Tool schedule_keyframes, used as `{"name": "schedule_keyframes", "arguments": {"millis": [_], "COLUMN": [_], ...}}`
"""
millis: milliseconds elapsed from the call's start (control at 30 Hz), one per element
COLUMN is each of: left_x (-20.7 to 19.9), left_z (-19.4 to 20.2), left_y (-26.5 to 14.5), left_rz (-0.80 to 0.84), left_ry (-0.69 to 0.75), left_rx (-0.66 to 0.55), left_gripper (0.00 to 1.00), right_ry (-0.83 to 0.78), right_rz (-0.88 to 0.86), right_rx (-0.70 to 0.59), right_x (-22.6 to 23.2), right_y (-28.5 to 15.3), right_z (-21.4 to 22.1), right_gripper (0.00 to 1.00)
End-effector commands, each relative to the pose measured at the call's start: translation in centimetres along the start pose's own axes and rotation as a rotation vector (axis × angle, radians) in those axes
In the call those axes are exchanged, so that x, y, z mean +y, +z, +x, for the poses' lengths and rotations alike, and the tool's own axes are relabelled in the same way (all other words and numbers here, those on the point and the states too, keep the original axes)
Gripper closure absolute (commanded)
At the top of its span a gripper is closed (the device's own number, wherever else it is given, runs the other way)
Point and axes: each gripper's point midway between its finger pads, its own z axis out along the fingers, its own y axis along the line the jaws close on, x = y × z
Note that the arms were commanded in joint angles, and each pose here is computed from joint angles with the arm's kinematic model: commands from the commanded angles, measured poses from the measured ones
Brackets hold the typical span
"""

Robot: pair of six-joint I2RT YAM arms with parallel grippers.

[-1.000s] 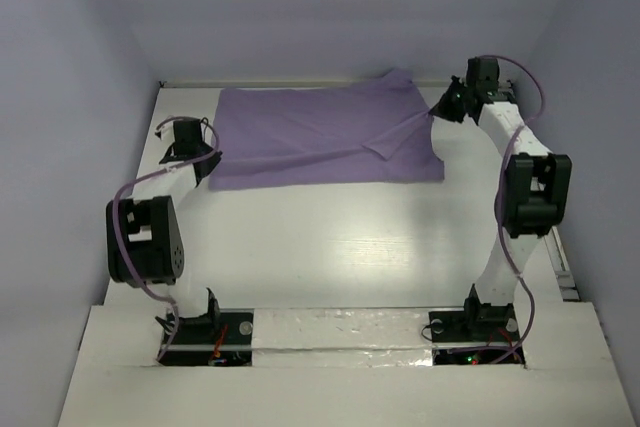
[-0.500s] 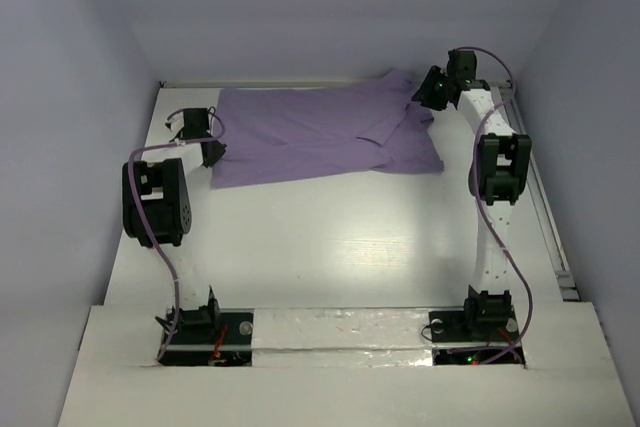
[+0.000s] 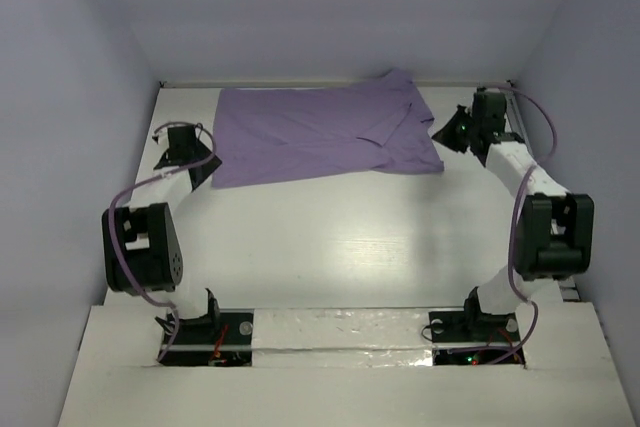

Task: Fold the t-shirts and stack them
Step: Fold the tshirt

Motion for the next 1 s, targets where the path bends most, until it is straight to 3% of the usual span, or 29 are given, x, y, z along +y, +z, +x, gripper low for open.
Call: {"name": "schedule_keyframes", "arguments": {"millis": [0,33,67,167,267,500,733,833,933,967], "left_x": [2.3,2.7,2.9,3.9,3.9,2.8,2.7,2.8,2.7,2.6], "left_z": [4.5,4.6,4.9,5.4,5.8,5.7,5.8,5.6,5.2,5.1], "left_y": [-1.1,-1.1,-1.1,-0.3,0.7,1.8,2.5,2.8,3.1,3.2], "left_rz": [0.016,0.015,0.027,0.008,0.006,0.054,0.048,0.041,0.036,0.036], "left_ry": [-0.038,-0.05,-0.061,-0.083,-0.091,-0.129,-0.13,-0.132,-0.133,-0.133], "left_rx": [0.107,0.108,0.124,0.146,0.153,0.147,0.159,0.155,0.143,0.143], "left_gripper": [0.53,0.53,0.53,0.53,0.52,0.52,0.64,0.75,0.89,0.99], "right_ry": [0.078,0.095,0.12,0.187,0.238,0.273,0.321,0.354,0.373,0.374], "right_rz": [0.041,0.079,0.102,0.133,0.134,0.112,0.146,0.167,0.187,0.186], "right_rx": [0.005,0.029,0.006,-0.023,0.002,0.016,0.007,0.006,-0.008,-0.011], "right_x": [-2.6,-4.1,-5.3,-7.3,-8.9,-9.7,-10.8,-11.3,-11.8,-11.8], "right_y": [-0.3,-0.6,-1.1,-1.7,-0.9,2.3,5.0,5.8,5.7,5.7], "right_z": [3.3,5.1,4.8,5.0,5.5,6.3,5.6,5.8,5.9,5.9], "right_gripper": [1.0,0.98,0.86,0.63,0.6,0.58,0.56,0.63,0.81,0.87]}}
